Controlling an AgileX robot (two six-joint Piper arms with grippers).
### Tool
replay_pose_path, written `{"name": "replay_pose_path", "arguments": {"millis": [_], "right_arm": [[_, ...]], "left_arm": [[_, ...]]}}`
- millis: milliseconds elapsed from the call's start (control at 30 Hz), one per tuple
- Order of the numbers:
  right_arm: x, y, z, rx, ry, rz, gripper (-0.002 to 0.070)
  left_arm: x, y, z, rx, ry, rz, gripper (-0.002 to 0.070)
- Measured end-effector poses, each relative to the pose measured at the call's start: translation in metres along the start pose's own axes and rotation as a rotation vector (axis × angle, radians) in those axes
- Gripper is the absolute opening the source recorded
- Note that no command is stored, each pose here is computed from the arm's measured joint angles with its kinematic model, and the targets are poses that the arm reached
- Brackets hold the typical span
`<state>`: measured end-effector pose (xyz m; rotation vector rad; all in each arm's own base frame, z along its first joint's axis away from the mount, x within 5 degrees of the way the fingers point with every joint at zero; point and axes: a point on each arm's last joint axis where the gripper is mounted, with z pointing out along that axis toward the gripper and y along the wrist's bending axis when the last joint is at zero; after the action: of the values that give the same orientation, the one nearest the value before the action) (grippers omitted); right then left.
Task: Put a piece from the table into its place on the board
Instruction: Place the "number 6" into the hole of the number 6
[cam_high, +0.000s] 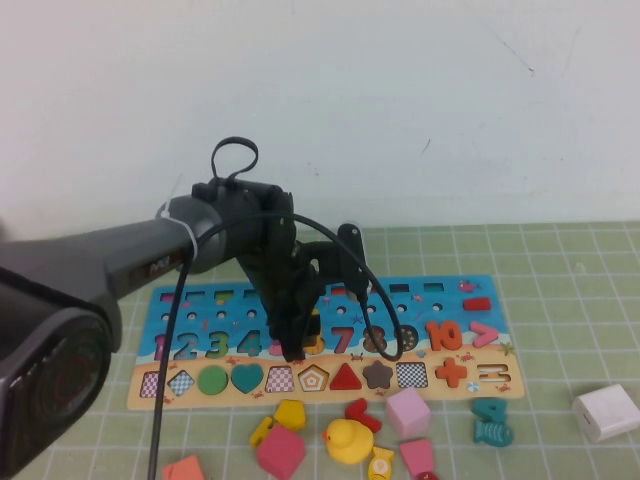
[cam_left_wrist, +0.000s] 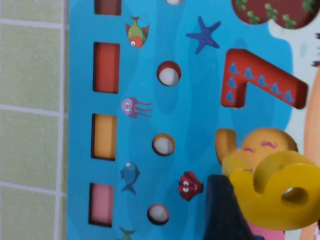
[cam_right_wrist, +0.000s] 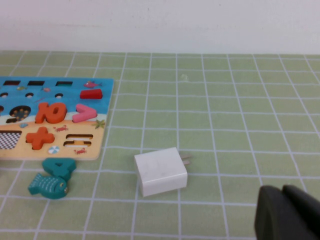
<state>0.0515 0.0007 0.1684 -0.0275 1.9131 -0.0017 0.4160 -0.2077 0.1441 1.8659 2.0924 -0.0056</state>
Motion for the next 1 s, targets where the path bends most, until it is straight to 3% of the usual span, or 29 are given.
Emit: {"name": "replay_pose_path", "arguments": {"millis": [1000], "right_arm": [[0.000, 0.000, 0.000, 0.000, 0.000, 0.000, -0.0001]], "left_arm": [[0.001, -0.002, 0.022, 0.010, -0.024, -0.083, 0.0342]]}}
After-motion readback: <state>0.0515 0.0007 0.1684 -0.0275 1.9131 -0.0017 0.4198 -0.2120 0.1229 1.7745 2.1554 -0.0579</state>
